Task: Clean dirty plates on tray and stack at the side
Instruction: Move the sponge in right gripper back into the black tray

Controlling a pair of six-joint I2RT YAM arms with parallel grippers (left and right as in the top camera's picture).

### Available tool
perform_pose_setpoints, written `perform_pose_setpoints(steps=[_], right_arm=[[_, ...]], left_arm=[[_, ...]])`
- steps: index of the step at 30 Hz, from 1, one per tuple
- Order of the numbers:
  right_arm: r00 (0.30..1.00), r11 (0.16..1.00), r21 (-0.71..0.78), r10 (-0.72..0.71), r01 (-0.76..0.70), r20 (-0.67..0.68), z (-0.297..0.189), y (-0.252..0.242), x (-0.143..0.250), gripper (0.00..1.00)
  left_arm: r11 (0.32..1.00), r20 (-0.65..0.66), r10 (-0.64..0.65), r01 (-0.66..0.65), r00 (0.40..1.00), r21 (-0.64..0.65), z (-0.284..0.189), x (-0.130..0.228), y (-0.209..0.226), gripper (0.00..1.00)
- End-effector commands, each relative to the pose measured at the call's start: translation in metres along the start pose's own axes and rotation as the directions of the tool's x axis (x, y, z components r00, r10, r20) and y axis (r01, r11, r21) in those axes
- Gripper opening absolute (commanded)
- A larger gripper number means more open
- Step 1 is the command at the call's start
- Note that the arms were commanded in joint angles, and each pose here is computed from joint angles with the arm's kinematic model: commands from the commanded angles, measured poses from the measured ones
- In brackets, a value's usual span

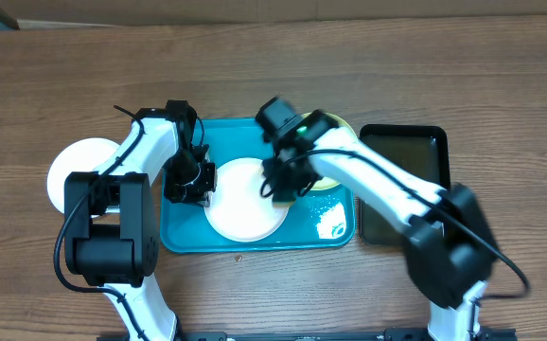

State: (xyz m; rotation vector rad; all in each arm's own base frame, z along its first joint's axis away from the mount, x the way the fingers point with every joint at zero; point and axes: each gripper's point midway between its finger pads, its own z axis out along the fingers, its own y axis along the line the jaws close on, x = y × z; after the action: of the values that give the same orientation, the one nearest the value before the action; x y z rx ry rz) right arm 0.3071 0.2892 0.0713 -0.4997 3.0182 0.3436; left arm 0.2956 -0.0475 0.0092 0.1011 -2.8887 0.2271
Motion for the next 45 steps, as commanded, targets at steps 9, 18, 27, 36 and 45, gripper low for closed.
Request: perform_pose_setpoints(steps=[9, 18, 27, 36, 45], right_arm=[[0.91, 0.911, 0.079, 0.391, -0.404, 0.14, -0.099, -0.147, -0.011, 0.04], [0.903, 0.895, 0.124, 0.429, -0.428, 0.016, -0.062, -0.184, 0.031, 0.04], [0.927, 0.927, 0.05, 0.373, -0.372, -0.027, -0.047, -0.171, 0.036, 0.04], [0.878, 0.861, 0.18, 0.476, -0.475, 0.042, -0.049, -0.195, 0.037, 0.04], [0.85, 0.817, 0.254, 0.525, -0.518, 0.045, -0.045, -0.207, 0.05, 0.04]], left_arm=[[0.999, -0.001, -0.011, 0.011, 1.0, -0.032, 0.0, 0.001, 0.008, 0.04], [0.998, -0.106, -0.048, 0.043, 0.993, -0.055, -0.004, 0.027, 0.011, 0.04], [0.995, -0.11, -0.074, 0.066, 0.991, -0.071, -0.004, 0.029, 0.013, 0.04], [0.99, -0.111, -0.103, 0.091, 0.988, -0.106, -0.005, 0.031, 0.019, 0.04], [0.966, -0.254, -0.186, 0.129, 0.949, -0.225, -0.016, 0.072, 0.034, 0.04]])
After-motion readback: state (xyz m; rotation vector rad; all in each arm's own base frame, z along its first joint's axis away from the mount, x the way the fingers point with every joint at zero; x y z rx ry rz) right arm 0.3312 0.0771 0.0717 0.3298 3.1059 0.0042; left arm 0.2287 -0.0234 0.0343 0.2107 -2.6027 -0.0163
